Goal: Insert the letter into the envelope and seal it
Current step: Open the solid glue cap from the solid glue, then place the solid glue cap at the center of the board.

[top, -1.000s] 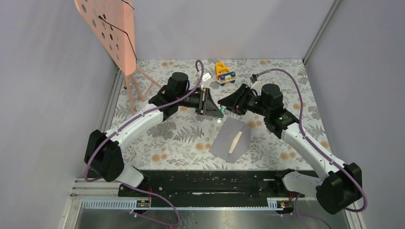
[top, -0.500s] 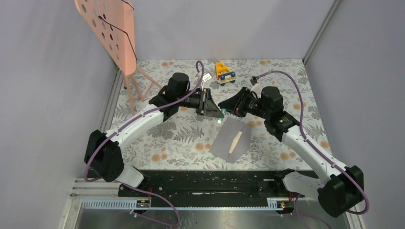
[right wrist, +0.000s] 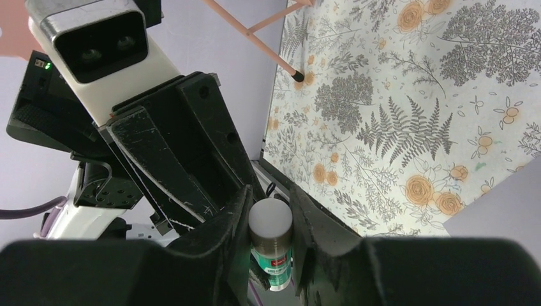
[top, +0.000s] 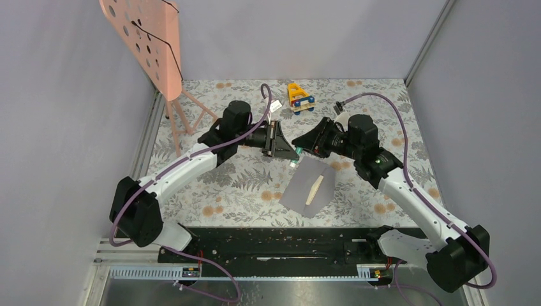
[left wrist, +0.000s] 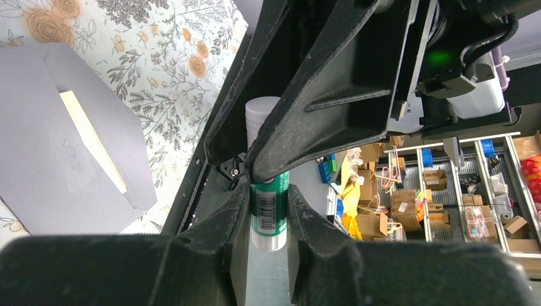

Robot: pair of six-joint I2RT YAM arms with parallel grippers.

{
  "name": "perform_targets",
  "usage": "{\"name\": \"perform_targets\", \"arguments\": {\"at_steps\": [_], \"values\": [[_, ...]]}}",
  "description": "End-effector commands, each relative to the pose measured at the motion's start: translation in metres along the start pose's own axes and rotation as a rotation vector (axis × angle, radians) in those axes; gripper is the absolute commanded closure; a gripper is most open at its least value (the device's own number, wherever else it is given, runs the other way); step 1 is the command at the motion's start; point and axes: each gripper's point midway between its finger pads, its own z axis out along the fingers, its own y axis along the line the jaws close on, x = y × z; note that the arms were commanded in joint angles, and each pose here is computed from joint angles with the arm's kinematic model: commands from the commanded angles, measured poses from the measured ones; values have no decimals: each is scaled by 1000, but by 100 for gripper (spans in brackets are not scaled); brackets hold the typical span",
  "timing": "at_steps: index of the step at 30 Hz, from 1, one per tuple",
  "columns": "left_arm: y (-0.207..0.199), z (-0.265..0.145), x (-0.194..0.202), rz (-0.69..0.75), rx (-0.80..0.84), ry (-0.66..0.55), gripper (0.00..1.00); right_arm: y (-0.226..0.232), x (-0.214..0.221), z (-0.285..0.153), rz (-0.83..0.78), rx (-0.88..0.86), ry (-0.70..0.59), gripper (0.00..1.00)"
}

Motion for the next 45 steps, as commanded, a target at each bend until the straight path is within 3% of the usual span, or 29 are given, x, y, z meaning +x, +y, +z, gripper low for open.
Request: {"name": "perform_targets", "arguments": {"at_steps": [1, 10, 19, 31, 33, 39, 45], "values": [[1, -10, 12, 36, -6, -3, 100, 28, -33, -6, -59, -26, -101, 100], [2, -8, 9, 14, -9, -70, 100, 66, -61, 2, 47, -199, -189, 100], [9, -6, 12, -50, -36, -59, 100, 39, -75, -3, -116, 30, -237, 100], [9, -8, 15, -56, -47, -59, 100, 30, -82, 8, -121, 56, -224, 100], [11, -11, 17, -63, -70, -57, 100, 12, -93, 3, -161, 144, -249, 100], [30, -22, 20, -75, -177, -47, 100, -105, -116, -25, -364, 681, -273, 100], [39, -28, 20, -81, -236, -40, 100, -199, -119, -46, -321, 1043, -55, 100]]}}
